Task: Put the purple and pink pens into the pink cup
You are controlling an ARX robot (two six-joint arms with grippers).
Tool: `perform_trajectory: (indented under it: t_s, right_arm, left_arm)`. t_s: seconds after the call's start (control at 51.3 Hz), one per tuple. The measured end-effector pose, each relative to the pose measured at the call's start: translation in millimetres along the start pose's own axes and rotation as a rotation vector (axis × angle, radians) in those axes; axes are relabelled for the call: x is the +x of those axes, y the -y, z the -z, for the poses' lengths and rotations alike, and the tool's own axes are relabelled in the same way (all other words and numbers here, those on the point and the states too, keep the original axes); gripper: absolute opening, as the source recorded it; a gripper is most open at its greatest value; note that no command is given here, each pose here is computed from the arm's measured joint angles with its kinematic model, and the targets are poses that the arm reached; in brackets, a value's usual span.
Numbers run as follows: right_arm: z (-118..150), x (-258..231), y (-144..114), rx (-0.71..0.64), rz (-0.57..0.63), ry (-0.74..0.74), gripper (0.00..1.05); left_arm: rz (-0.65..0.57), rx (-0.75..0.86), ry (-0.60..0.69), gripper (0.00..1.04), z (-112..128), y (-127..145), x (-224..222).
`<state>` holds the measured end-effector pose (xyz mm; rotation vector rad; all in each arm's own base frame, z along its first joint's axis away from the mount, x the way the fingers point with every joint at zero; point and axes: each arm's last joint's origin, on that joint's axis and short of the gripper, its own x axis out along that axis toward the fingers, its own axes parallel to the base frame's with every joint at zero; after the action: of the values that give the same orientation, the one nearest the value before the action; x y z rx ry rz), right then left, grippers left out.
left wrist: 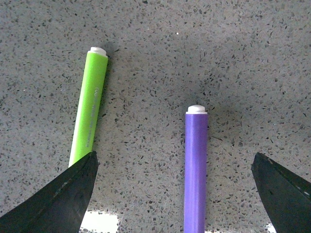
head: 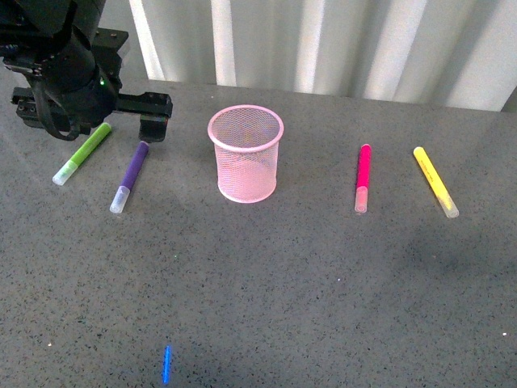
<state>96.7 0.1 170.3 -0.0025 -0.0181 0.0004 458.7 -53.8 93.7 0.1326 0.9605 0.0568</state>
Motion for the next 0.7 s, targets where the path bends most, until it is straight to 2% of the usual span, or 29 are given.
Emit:
perform_trajectory:
  t_s: [0.292,0.584,0.623,0.701]
  right_arm:
    - [0.0,0.0,0.0,0.000,0.000,0.000,0.98]
    - [0.0,0.0,0.0,0.000,0.000,0.000,0.98]
    - [0.0,0.0,0.0,0.000,0.000,0.000,0.98]
    - [0.0,0.0,0.0,0.000,0.000,0.000,0.98]
  left_arm:
    - [0.020,0.050,-0.024,0.98,6.5,21.8,18.6]
    - [-0.013,0.074,-0.029,0.98,10.1,23.5,34.1]
    - [-0.014,0.076,-0.027,0.95,9.2,22.7,35.3]
    - [-0.014,0.076,-0.024,0.81,9.5,23.3,37.5]
